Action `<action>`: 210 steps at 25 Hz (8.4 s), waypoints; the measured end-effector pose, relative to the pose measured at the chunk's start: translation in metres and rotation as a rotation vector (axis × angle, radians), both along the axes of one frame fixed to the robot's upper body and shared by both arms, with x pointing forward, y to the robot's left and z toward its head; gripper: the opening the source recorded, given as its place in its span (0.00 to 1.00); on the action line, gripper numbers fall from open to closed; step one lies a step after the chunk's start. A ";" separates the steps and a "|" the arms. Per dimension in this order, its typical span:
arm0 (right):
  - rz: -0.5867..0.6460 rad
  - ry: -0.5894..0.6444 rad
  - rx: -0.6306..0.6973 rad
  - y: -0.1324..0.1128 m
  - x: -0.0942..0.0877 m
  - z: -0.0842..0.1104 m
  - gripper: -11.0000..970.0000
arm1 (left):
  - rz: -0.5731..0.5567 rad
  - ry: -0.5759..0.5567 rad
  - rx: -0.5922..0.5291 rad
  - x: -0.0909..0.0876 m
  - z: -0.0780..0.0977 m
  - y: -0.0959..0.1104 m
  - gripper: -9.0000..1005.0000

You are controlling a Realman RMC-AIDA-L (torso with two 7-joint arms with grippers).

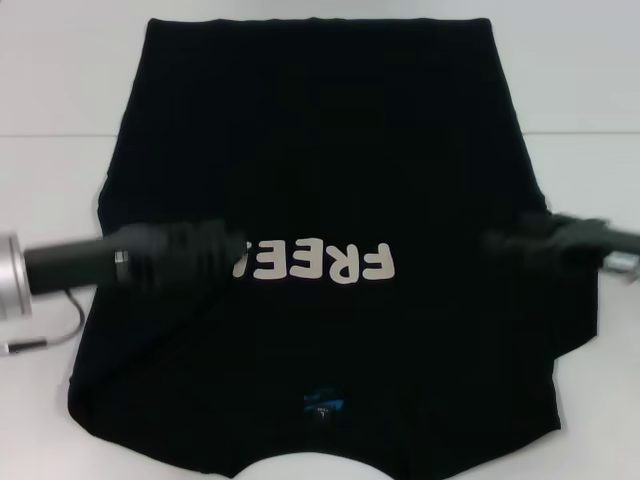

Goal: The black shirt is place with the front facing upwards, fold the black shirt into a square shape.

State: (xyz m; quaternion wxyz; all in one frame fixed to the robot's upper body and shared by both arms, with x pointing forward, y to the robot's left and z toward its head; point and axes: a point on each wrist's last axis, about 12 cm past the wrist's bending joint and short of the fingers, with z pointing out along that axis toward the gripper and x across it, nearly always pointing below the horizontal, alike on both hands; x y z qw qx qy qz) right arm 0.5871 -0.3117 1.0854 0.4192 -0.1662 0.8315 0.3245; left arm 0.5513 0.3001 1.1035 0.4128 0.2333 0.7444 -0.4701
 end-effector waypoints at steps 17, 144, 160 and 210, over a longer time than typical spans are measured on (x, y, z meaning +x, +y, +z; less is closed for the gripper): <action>-0.356 0.571 -0.074 -0.082 0.028 0.070 0.95 | -0.093 -0.271 0.172 -0.039 -0.034 0.001 0.94; -0.217 0.442 -0.185 -0.023 0.051 0.075 0.07 | -0.058 -0.252 0.182 -0.034 -0.032 0.006 0.95; 0.033 0.392 -0.073 0.058 0.060 0.064 0.09 | -0.017 -0.237 0.143 -0.034 -0.031 0.008 0.95; 0.508 -0.308 -0.144 0.055 -0.033 -0.016 0.90 | 0.242 0.815 0.420 -0.012 -0.010 0.074 0.90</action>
